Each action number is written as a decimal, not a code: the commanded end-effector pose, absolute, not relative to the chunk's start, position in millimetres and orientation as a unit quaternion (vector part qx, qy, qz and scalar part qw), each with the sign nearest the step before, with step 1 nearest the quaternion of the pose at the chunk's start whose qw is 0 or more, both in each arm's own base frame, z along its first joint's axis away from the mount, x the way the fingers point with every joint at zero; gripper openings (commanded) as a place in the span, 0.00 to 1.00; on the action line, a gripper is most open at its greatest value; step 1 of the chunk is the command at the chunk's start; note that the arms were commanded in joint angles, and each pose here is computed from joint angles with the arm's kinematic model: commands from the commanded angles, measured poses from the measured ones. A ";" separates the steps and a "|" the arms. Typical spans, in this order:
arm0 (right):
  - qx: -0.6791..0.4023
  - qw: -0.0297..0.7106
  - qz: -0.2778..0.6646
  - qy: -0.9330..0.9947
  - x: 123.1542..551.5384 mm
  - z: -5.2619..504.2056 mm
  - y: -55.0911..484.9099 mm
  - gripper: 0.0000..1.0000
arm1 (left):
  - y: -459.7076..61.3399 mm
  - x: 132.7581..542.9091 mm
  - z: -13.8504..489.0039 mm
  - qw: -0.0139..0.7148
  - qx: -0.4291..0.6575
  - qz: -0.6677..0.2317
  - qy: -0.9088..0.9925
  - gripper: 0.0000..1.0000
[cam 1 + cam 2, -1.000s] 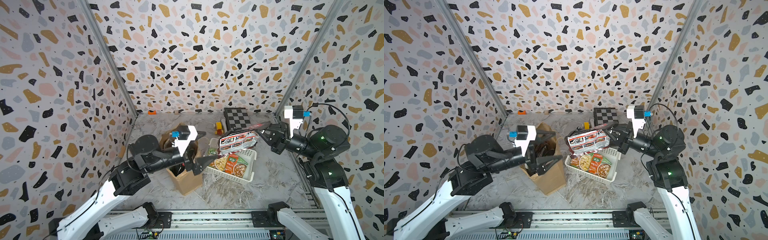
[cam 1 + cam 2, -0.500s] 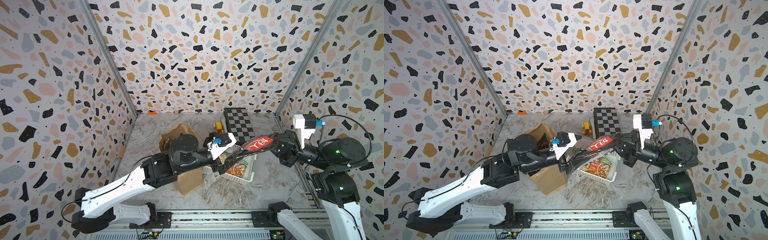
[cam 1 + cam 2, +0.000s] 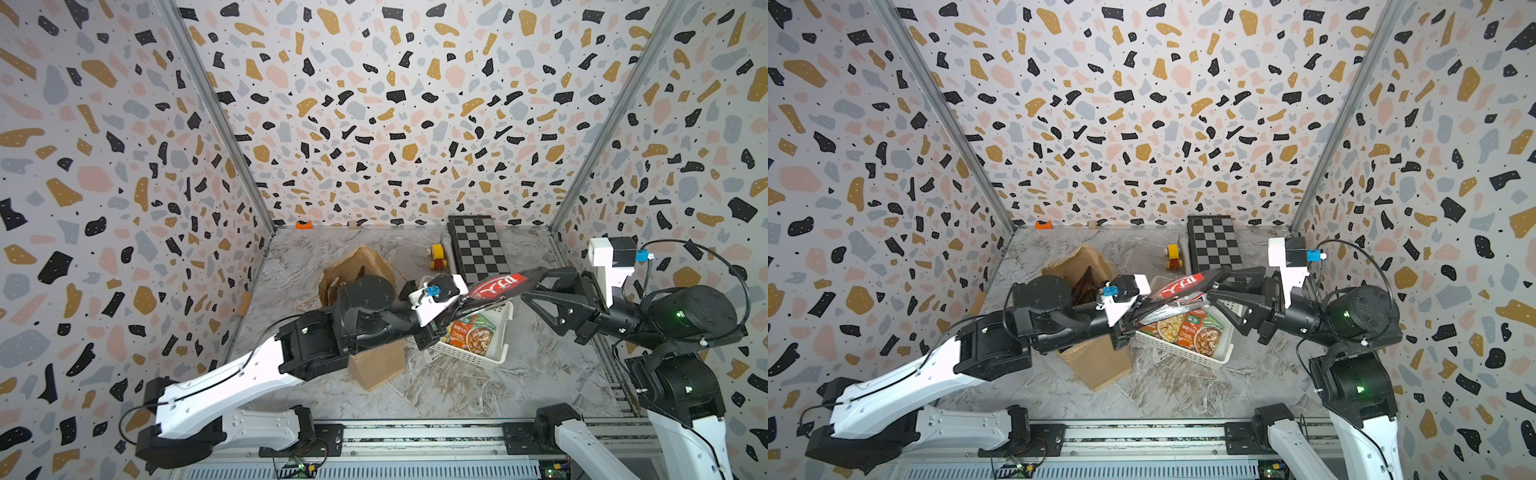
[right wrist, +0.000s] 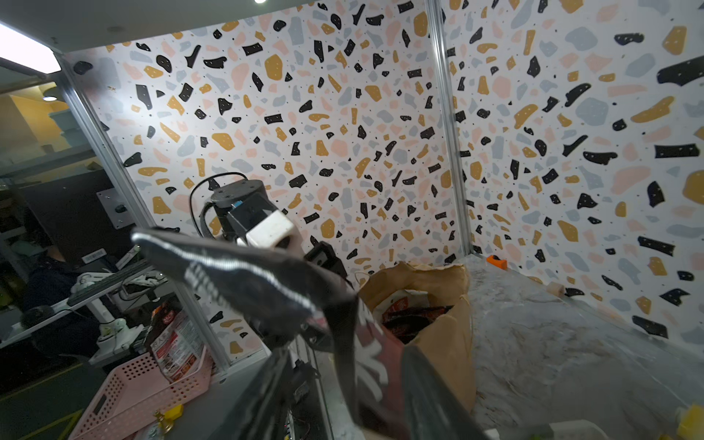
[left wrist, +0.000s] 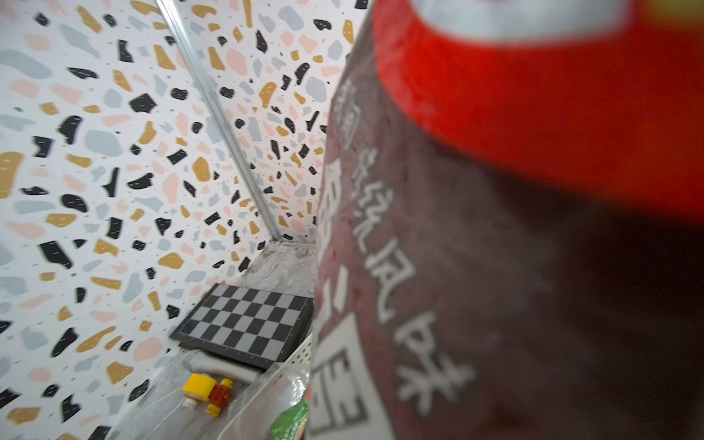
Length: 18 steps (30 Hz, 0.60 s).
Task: Place the condiment packets inside the bag
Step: Pick up the condiment packet from the storage box, then place the condiment packet in the paper bag.
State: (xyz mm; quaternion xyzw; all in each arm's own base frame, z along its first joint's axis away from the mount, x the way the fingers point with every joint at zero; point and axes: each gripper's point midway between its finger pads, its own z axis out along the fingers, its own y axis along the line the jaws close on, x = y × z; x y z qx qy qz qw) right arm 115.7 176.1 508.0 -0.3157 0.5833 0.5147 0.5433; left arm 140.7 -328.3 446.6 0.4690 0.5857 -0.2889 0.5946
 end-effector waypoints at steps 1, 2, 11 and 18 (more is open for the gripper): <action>-0.308 0.550 0.486 0.605 120.8 492.1 172.1 0.66 | -254.2 153.4 502.8 0.704 0.358 -0.244 0.563 0.00; -0.306 0.549 0.482 0.610 122.9 487.5 171.9 0.66 | -232.7 155.3 503.5 0.718 0.339 -0.222 0.565 0.00; -0.276 0.530 0.491 0.634 146.4 461.4 174.4 0.66 | -123.0 168.2 453.8 0.727 0.228 -0.106 0.639 0.00; -0.264 0.527 0.486 0.645 146.3 453.1 172.0 0.65 | -142.5 179.0 417.9 0.702 0.220 -0.106 0.669 0.00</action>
